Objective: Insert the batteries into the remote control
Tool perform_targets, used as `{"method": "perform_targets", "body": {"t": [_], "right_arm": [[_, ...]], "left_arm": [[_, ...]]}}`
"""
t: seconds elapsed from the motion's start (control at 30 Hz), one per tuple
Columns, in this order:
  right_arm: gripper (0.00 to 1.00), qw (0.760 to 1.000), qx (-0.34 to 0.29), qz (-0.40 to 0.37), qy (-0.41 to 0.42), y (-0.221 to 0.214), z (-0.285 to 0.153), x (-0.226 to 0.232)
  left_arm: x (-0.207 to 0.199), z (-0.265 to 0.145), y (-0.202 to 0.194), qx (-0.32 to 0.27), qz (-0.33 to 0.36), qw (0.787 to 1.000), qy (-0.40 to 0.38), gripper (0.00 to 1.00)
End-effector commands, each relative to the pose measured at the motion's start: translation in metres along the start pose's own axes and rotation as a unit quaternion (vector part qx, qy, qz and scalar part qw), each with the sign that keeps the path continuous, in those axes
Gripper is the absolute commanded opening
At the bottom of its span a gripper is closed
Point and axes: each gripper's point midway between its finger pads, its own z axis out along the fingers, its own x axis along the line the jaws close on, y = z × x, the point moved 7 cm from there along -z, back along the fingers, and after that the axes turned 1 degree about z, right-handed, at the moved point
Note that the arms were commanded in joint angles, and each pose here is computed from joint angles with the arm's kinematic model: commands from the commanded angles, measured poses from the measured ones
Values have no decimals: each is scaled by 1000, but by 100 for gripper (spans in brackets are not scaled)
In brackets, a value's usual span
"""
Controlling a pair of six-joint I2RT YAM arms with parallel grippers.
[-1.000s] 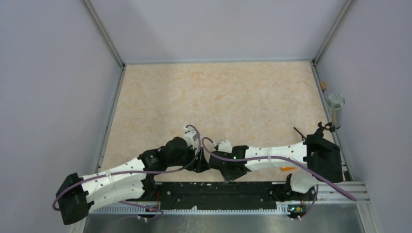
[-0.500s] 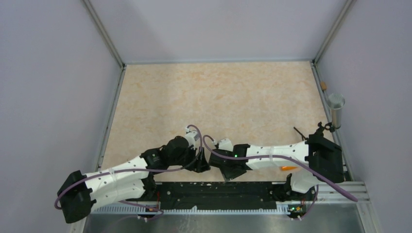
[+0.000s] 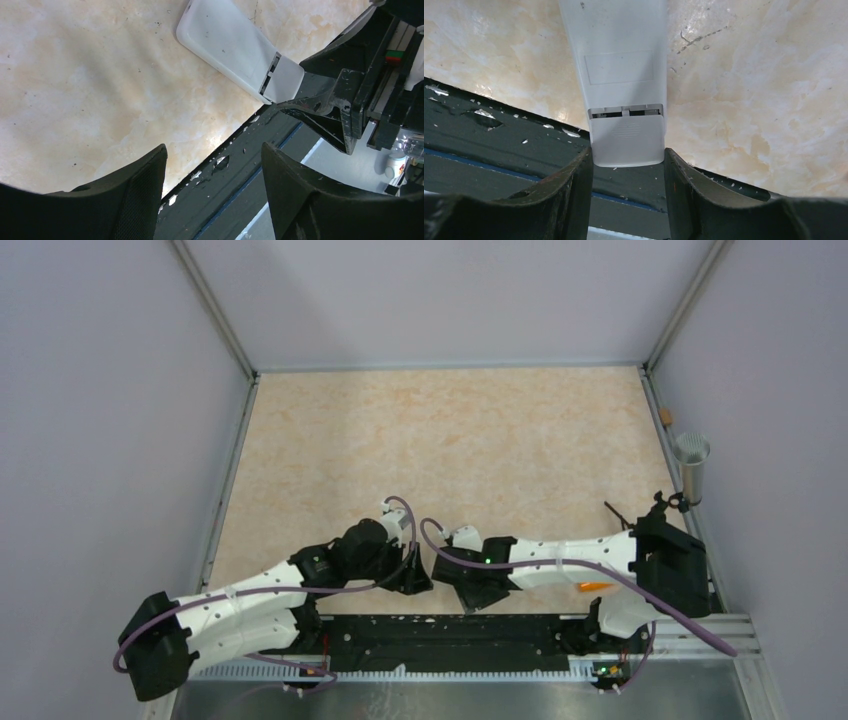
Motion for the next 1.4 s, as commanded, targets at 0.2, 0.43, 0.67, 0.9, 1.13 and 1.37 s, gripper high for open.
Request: {"method": "perform_targets", "body": {"t": [0.2,0.43,0.67,0.9,1.13,1.37], "right_arm": [[12,1000,-16,9,17,7,-3,-1],[12,1000,-17,10,17,9,0,-3],[11,1000,-13,10,14,8,1,-6],[11,1000,-13,-3,15,8,2,-7],[12,999,-13,-22,21,11,4,-4],[15,999,-10,-35,22,13,9,-5]], "left_arm": [[-8,1,11,-18,9,1000,-21,70],[-7,1,11,-16,8,1000,-21,70],[-7,1,12,-16,6,1000,-20,70],[-7,2,12,-15,6,1000,-22,70],[-7,3,12,-12,5,1000,-23,70],[-6,3,12,-12,6,1000,-22,70]]}}
